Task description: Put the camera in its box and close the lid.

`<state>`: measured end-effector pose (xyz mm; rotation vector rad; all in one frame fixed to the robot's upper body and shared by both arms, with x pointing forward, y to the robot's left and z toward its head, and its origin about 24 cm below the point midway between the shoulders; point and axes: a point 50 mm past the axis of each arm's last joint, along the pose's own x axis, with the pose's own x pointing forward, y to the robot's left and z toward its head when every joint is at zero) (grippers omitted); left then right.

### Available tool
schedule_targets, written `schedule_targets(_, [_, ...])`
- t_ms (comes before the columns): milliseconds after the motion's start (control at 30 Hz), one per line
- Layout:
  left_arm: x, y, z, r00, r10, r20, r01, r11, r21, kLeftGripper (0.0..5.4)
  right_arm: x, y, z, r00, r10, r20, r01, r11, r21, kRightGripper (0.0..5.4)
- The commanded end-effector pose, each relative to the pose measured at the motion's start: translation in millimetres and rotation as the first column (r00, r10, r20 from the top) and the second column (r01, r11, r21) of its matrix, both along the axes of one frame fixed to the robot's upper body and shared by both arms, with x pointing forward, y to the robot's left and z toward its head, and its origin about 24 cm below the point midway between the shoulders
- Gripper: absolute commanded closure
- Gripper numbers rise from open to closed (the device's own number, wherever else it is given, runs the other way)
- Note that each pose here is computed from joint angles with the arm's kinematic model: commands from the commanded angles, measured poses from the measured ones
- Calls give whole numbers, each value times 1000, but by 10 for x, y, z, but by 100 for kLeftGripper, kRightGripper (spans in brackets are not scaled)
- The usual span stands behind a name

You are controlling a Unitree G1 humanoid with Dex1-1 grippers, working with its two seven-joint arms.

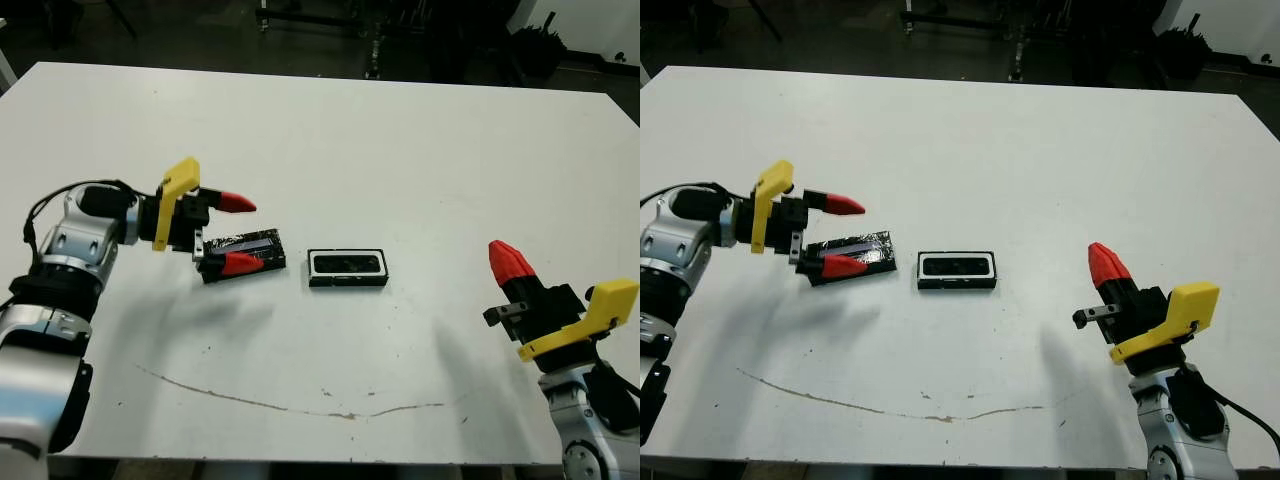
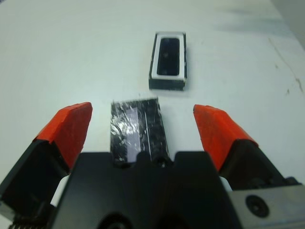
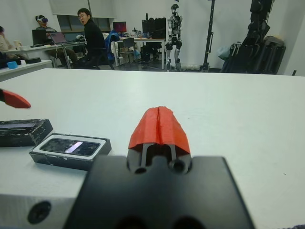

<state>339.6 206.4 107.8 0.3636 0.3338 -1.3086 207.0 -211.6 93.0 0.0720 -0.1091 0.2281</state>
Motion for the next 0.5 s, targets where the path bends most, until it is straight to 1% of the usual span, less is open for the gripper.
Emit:
schedule_targets(33, [21,8,-23,1000,3,1,-3,999,39,0,-5,-19,17,1000,-1,4,1,1000,-10,538])
schedule_targets(167, [19,3,-59,1000,-8,29,5,995,97,0,-1,-24,20,1000,11,9,-11,1000,-3,538])
schedule_targets(333, [1,-7,-113,1000,1,18,-3,995,104,0,-6,-29,27,1000,14,11,-14,1000,-9,538])
schedule_targets(500, [-11,-28,-120,999,-22,48,15,990,139,0,-6,-26,29,1000,23,16,-23,1000,-8,538])
